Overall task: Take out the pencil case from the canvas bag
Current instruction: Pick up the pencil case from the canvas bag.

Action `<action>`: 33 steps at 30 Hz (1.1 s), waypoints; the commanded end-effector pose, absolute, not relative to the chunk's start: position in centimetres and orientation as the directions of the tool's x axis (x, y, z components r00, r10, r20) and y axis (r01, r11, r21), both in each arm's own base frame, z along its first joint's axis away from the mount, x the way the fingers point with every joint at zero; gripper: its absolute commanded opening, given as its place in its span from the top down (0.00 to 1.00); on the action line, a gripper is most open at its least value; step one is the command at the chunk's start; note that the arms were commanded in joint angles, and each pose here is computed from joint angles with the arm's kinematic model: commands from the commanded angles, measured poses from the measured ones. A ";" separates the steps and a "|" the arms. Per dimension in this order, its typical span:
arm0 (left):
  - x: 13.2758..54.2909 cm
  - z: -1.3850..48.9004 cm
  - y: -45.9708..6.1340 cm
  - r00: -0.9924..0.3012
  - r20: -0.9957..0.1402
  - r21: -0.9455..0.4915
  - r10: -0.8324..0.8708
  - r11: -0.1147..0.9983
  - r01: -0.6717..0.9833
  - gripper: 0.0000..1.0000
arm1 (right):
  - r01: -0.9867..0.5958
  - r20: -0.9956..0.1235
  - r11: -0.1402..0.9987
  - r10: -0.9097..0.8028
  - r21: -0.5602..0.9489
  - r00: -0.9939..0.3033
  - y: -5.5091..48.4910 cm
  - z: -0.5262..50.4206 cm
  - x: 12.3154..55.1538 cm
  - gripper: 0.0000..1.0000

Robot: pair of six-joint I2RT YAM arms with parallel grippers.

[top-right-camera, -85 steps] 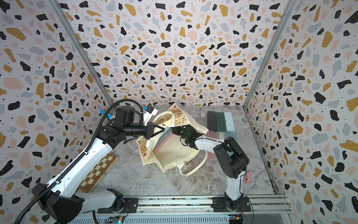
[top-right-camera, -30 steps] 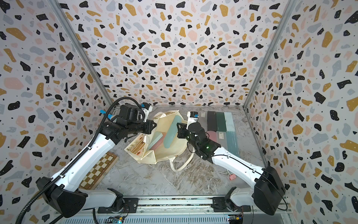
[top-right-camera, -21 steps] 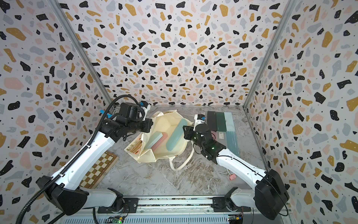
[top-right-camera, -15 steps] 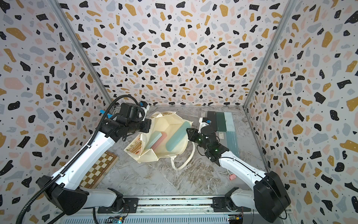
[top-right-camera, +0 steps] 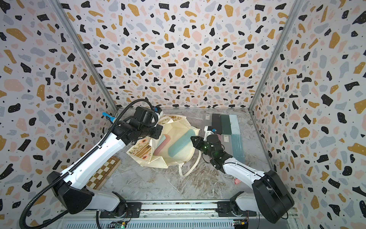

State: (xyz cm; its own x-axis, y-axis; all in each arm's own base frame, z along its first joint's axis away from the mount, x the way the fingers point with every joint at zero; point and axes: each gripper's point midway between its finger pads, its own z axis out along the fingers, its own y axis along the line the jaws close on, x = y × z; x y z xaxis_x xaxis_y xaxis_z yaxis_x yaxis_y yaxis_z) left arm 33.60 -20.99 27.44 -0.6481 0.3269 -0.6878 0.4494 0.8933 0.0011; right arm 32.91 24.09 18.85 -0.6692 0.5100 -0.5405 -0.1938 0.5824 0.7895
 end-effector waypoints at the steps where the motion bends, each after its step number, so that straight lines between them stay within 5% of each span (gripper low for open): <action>1: 34.3 26.3 -20.9 -0.658 -0.642 0.095 0.394 0.892 0.441 1.00 | -0.254 -0.592 0.589 0.495 0.767 -0.636 24.4 21.5 32.8 0.81; 12: 36.1 26.0 -21.4 -0.664 -0.622 0.173 0.414 0.900 0.399 1.00 | -0.292 -0.692 0.654 0.510 0.697 -0.511 21.1 27.7 31.7 0.81; 33: 41.1 28.7 -15.9 -0.696 -0.601 0.383 0.393 0.906 0.180 1.00 | -0.197 -0.707 0.697 0.590 0.690 -0.391 12.1 30.5 30.4 0.81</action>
